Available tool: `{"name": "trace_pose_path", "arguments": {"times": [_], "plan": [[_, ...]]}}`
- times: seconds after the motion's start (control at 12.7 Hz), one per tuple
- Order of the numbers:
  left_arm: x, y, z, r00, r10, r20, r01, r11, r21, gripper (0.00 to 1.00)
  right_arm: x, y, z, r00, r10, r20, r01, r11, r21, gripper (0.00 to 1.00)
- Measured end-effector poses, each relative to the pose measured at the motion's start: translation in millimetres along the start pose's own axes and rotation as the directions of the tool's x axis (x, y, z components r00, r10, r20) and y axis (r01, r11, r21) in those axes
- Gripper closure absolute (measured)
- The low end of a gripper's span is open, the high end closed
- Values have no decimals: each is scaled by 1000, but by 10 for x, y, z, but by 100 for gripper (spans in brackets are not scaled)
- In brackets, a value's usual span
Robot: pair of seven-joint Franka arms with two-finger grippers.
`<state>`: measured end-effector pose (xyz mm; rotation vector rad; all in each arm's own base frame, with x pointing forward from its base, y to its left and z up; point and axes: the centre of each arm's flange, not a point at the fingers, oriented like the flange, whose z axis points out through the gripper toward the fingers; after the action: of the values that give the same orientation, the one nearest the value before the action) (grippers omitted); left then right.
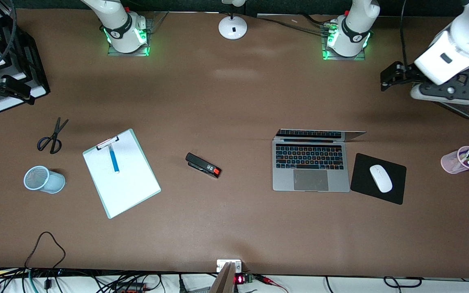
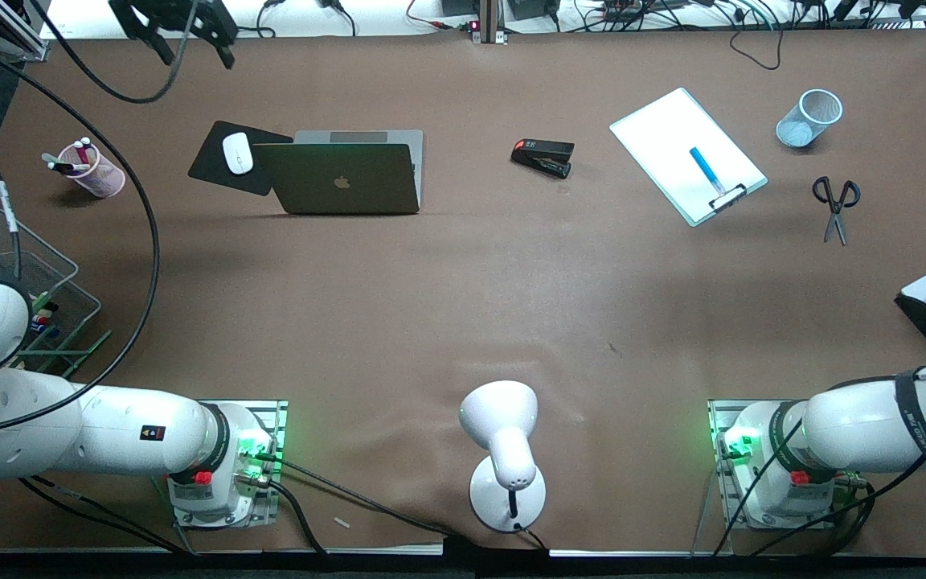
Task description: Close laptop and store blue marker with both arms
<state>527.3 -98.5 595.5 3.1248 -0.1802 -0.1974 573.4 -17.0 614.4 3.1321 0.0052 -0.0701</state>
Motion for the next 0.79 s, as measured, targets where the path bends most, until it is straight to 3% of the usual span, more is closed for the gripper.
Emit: {"name": "trace_pose_path", "arguments": {"times": [0.39, 0.79], "plan": [[209, 535, 568, 994, -12, 105, 10, 1000, 15, 0, 200, -81, 378, 998, -13, 59, 13, 1000, -3, 0], [573, 831, 1264, 976, -137, 169, 137, 991, 10, 0, 679, -661, 1219, 992, -99, 81, 100, 995, -10, 0]]}}
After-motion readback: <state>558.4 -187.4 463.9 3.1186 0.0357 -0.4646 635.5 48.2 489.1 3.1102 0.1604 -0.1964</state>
